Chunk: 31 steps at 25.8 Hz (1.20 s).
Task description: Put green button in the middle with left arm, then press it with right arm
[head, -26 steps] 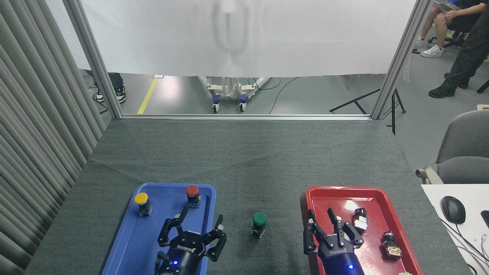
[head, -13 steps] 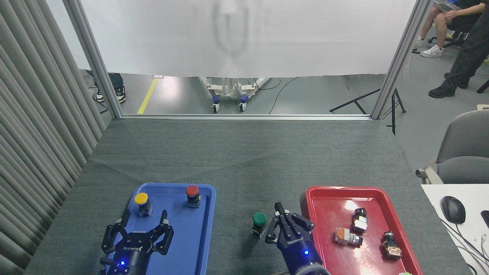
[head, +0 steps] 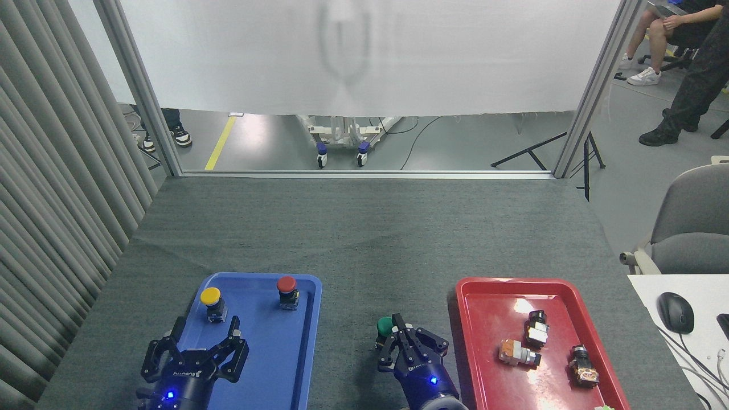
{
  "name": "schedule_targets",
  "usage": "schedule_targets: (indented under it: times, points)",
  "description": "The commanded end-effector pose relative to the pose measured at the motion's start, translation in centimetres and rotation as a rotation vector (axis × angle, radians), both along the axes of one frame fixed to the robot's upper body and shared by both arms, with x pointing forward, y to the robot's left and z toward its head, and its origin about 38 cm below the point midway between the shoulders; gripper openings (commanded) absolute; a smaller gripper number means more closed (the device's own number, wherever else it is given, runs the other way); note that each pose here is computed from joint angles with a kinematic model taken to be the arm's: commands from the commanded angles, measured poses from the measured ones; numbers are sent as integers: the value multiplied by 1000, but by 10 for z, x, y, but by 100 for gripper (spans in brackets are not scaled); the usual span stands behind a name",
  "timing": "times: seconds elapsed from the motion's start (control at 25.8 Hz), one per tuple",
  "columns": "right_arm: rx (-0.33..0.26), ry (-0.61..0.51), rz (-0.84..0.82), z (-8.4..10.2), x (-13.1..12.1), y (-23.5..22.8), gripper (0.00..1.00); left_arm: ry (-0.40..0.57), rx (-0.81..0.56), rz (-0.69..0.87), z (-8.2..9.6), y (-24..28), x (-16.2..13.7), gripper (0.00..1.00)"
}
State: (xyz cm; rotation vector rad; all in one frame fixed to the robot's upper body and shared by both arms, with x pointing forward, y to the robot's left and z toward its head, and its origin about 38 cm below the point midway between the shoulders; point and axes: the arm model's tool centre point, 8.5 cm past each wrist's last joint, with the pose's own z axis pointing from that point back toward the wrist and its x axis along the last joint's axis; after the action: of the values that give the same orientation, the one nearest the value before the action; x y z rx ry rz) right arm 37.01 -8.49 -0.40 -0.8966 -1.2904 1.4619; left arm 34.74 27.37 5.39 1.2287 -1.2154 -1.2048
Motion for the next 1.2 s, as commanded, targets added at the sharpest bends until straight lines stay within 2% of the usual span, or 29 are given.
schedule_targets:
  times: [0.0,0.23,0.35,0.58,0.7,0.74,0.77,0.85,0.89,1.01,1.16]
  points:
    - [-16,47,-5,-16,-5,1,0,5,6,6,-1,3,-1,100]
    - [-18,50,-5,-17,-5,1,0,7,18,10,-1,7,-1,100]
    - [-14,29,-14,-11,-3,1,0,5,22,13,0,9,-1,100]
    - [22,-80,-42,26,8,0,0,7,24,10,-1,9,-1,100]
    - [29,-114,-56,38,11,-8,0,7,28,10,0,10,-1,100]
    - [33,-122,-62,40,10,-10,9,7,28,10,0,10,-1,100]
    - [38,-129,-75,42,9,-16,31,7,27,5,0,9,-1,100]
    - [47,-124,-127,39,3,-36,86,7,27,8,0,9,-1,100]
    - [53,-125,-159,40,0,-47,99,7,27,8,0,9,-1,100]
    - [61,-133,-183,40,-10,-72,99,8,27,8,-1,9,-1,100]
    - [16,-132,-223,35,-29,-115,100,9,27,5,-1,8,-1,100]
